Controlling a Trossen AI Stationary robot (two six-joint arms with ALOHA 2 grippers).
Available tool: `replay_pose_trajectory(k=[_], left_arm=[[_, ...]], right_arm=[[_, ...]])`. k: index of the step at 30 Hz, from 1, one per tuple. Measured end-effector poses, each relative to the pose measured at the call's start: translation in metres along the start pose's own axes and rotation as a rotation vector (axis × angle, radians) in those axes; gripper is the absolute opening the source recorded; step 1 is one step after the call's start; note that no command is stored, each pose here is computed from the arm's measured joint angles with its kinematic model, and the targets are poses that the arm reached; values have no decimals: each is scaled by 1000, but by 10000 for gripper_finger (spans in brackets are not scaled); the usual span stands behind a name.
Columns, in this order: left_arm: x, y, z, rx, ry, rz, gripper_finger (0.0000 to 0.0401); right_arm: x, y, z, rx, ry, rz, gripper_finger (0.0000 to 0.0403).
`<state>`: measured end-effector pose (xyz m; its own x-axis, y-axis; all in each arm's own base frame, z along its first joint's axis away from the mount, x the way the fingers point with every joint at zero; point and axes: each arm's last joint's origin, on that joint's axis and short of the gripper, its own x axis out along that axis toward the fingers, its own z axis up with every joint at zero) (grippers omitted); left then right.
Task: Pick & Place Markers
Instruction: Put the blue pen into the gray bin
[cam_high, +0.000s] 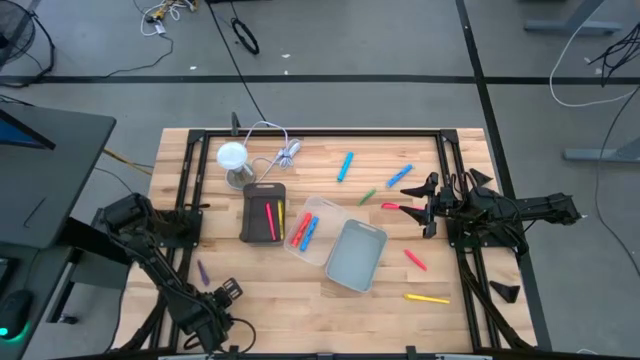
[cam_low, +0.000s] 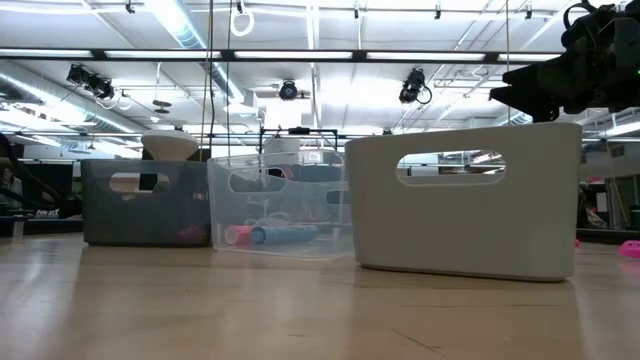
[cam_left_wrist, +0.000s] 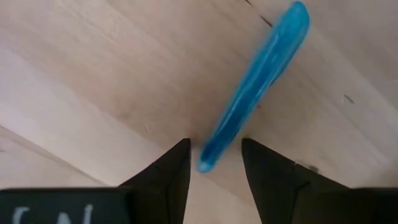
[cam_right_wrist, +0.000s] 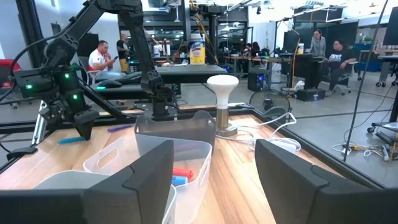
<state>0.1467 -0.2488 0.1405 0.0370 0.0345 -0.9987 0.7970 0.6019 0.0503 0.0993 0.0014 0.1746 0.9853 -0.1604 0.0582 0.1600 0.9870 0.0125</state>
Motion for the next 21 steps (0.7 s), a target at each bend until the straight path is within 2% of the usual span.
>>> replay_pose_trajectory(k=[8, 21], left_arm=[[3, -1, 0, 3, -22, -29, 144], [4, -1, 1, -4, -26, -46, 55]], right_arm=[[0, 0, 0, 0, 0, 0, 229], [0, 0, 0, 0, 0, 0, 229]])
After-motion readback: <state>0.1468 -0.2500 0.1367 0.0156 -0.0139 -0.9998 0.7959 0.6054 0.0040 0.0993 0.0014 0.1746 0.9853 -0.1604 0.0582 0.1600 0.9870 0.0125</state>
